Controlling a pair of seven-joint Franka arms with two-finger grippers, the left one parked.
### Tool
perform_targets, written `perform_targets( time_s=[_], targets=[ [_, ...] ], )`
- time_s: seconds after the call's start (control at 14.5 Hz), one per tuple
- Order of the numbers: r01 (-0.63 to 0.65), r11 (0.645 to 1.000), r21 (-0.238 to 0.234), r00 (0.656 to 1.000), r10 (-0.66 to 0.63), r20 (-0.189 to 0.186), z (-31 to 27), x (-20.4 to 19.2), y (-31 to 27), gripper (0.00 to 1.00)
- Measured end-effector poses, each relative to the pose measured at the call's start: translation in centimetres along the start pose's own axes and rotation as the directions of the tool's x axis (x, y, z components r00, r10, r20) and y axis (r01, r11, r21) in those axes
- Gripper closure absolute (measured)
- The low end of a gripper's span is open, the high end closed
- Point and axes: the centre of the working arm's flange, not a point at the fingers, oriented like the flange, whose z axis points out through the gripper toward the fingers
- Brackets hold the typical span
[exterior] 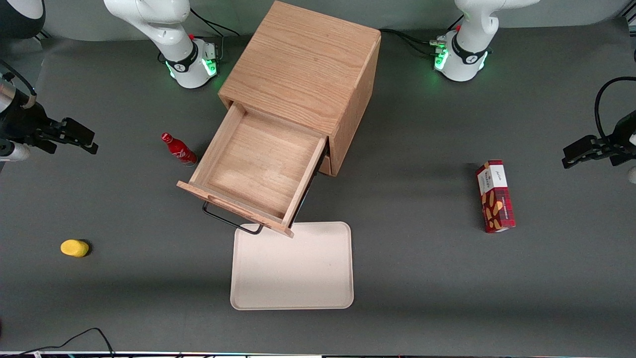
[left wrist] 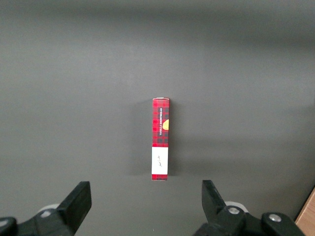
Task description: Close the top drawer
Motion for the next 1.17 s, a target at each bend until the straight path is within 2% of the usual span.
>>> perform_targets(
  time_s=[0.14, 0.48, 0.69, 0.89, 1.17],
  targets=[
    [0.052, 0.999, 0.012, 0.999, -0.052, 0.0, 0.6, 1.8, -1.3, 0.0],
    [0.143, 0.988, 0.065, 0.989, -0.146, 0.039, 5.6, 7.3, -5.0, 0.0],
    [0.257, 0.961, 0.099, 0.965, -0.261, 0.029, 7.9, 10.3, -7.7, 0.0],
    [0.361, 0.924, 0.123, 0.931, -0.365, 0.006, 9.7, 12.7, -9.7, 0.0],
    [0.52, 0.841, 0.15, 0.852, -0.523, -0.016, 12.3, 14.3, -12.8, 0.0]
  ],
)
